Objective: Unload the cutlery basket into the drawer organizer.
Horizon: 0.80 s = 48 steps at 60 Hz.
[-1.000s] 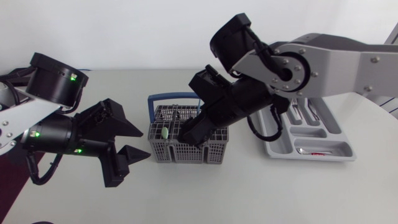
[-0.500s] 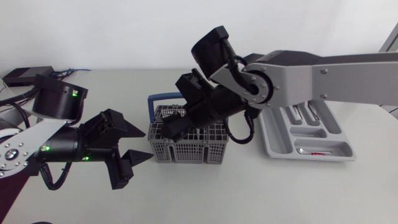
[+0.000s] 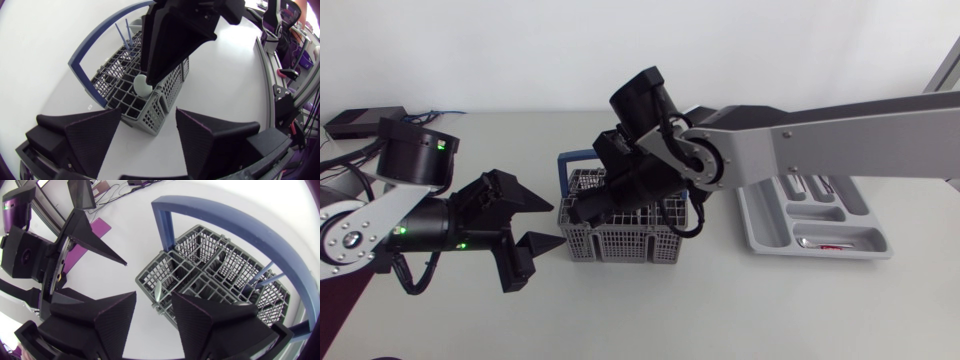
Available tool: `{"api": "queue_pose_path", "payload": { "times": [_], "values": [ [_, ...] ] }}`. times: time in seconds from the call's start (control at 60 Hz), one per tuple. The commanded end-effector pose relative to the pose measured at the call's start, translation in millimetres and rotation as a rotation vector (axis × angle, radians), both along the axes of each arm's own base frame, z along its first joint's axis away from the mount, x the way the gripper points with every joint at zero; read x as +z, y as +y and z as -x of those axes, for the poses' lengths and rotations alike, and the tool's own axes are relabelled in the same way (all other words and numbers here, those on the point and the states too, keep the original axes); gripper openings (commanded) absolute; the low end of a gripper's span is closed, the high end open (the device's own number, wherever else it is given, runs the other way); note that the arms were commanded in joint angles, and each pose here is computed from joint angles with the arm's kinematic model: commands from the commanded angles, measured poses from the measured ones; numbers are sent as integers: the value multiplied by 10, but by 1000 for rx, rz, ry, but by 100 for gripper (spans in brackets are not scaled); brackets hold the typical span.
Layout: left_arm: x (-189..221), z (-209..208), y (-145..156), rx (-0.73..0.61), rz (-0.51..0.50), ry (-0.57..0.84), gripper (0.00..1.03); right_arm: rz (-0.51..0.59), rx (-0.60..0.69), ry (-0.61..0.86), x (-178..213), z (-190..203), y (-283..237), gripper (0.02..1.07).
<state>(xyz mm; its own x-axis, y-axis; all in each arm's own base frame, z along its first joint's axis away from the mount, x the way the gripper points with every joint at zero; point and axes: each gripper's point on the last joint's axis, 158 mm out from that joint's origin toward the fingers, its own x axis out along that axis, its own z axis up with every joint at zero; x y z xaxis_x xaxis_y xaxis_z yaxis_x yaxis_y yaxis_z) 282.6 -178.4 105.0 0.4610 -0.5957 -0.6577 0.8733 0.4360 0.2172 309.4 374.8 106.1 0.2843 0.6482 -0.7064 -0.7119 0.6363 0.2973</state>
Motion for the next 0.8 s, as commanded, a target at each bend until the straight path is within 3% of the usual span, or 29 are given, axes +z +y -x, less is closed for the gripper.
{"api": "queue_pose_path", "payload": {
  "times": [0.0,0.15,0.333,0.5,0.583,0.667,0.783],
  "values": [
    [-150,44,19,-19,-15,22,95,10,-25,27,-127,-31,48,52],
    [-132,18,45,-19,-11,15,95,4,-29,28,-126,-55,83,46],
    [-136,16,54,-22,-10,12,95,-18,-34,14,-72,-92,119,29],
    [-138,23,50,-26,-8,13,95,-19,-36,16,-82,-91,144,29],
    [-148,38,34,-31,-8,16,95,-19,-33,13,-95,-102,154,20],
    [-159,44,31,-32,-8,20,95,-17,-29,13,-111,-91,165,20],
    [-178,62,32,-33,-9,25,95,-19,-24,10,-121,-85,192,12]
  ]
}}
